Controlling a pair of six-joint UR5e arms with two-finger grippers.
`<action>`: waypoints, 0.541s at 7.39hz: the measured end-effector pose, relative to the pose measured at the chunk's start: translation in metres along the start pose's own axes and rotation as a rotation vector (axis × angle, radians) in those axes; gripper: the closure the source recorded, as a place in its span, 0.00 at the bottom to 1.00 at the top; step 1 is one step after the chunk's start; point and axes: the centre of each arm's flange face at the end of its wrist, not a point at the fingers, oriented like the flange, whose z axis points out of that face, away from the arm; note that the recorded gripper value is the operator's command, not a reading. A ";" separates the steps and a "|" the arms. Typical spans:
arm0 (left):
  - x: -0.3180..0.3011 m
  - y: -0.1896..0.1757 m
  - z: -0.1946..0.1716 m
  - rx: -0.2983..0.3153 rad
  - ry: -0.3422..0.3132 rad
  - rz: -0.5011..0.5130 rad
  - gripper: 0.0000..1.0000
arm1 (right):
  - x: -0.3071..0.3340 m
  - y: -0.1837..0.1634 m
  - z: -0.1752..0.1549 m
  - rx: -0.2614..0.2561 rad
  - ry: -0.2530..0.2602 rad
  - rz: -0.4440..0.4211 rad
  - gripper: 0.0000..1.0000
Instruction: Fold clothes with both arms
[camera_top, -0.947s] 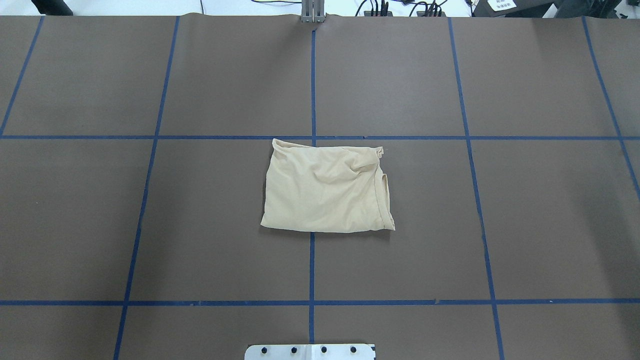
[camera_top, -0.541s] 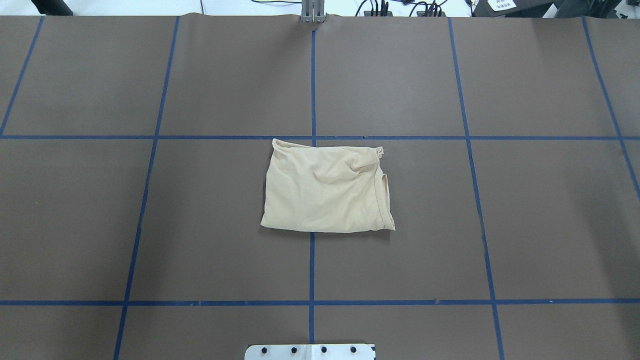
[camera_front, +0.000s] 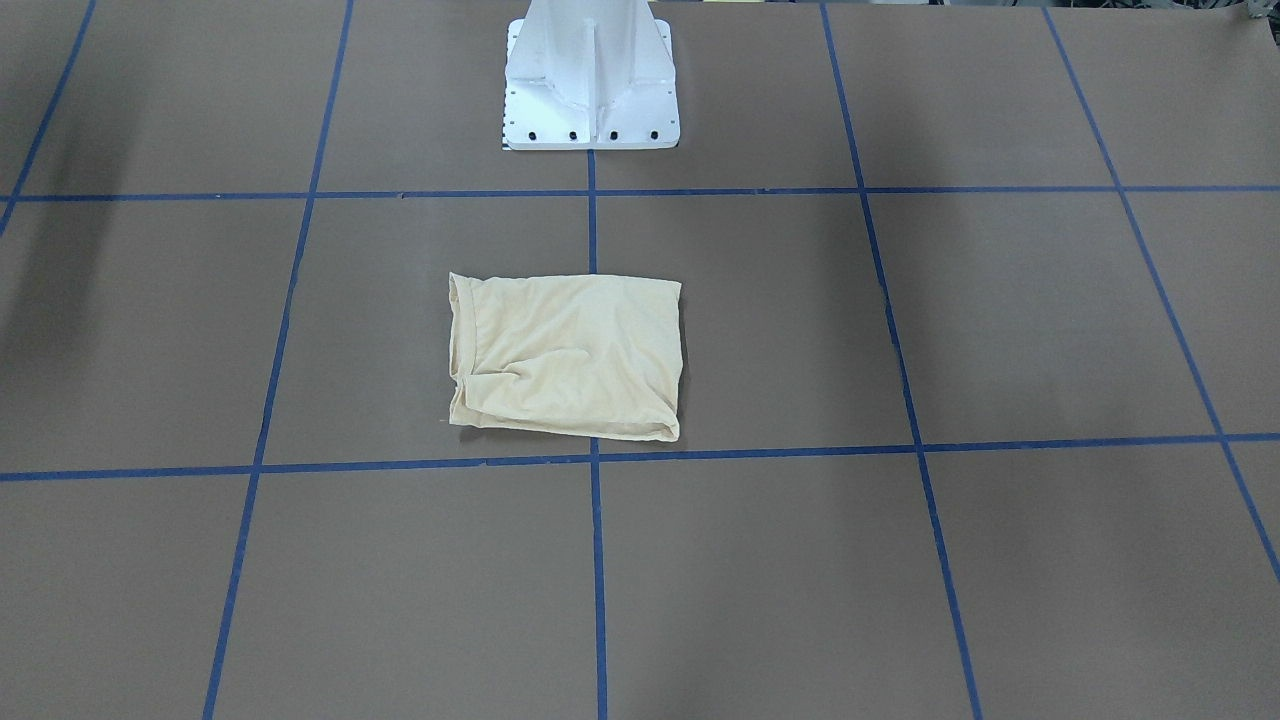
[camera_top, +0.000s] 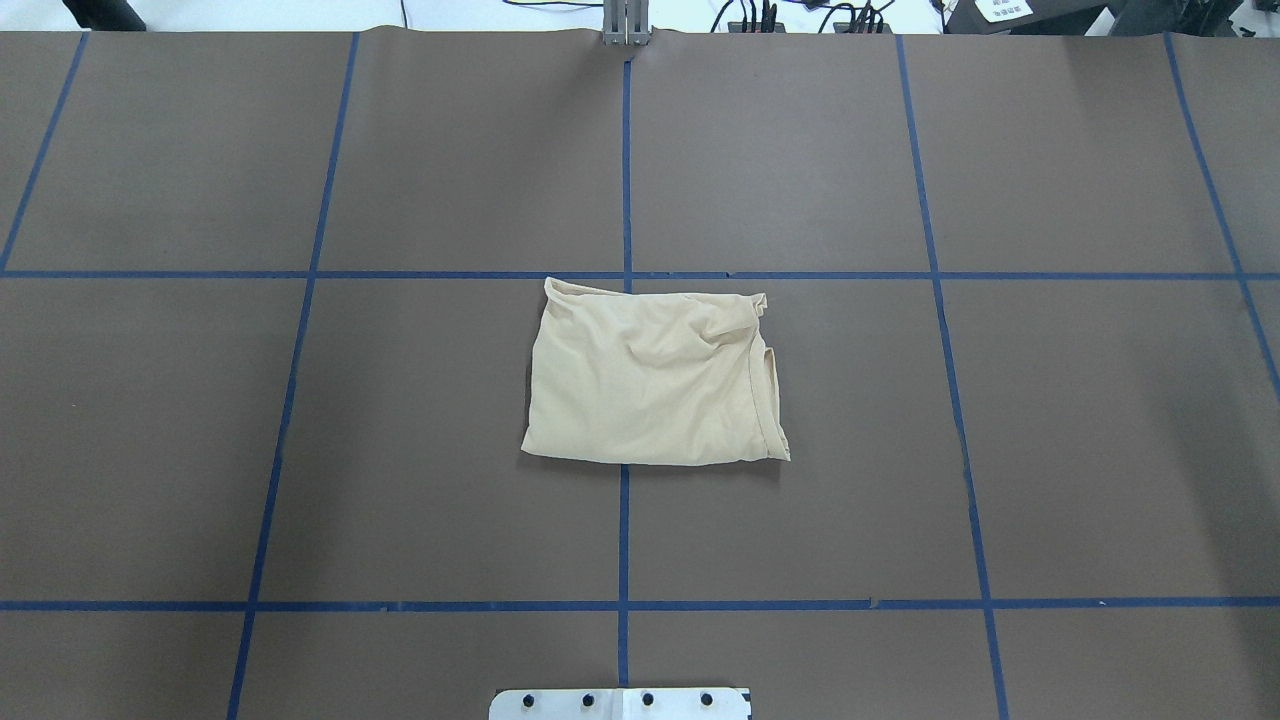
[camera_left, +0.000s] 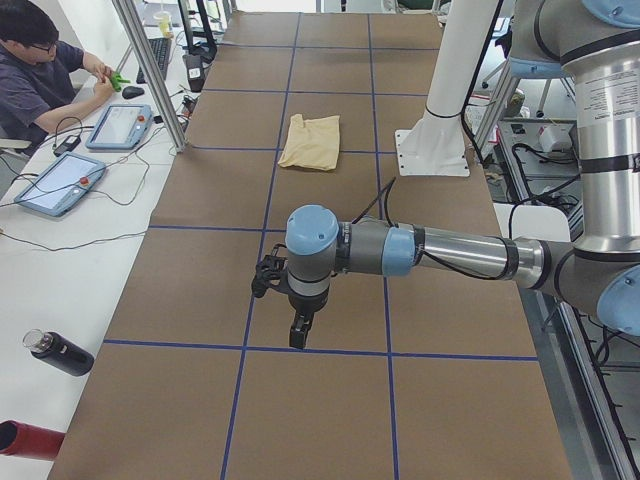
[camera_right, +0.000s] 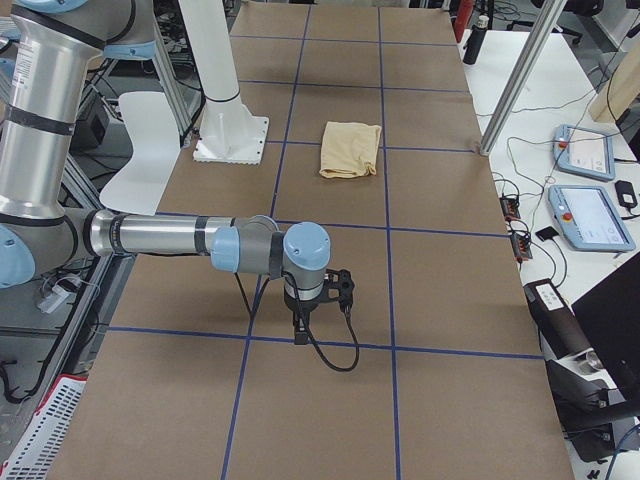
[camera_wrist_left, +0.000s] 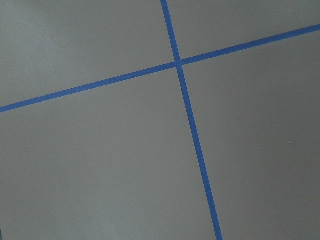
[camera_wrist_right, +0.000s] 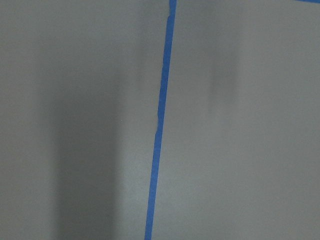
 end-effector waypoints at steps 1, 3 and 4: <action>0.000 0.000 0.000 0.000 0.000 0.000 0.00 | 0.000 0.001 0.000 -0.001 0.000 0.001 0.00; 0.000 0.000 0.000 0.001 -0.001 0.001 0.00 | 0.001 0.001 0.001 -0.002 0.000 0.002 0.00; 0.000 0.000 0.000 0.000 -0.001 0.001 0.00 | 0.001 0.001 0.001 -0.003 0.000 0.002 0.00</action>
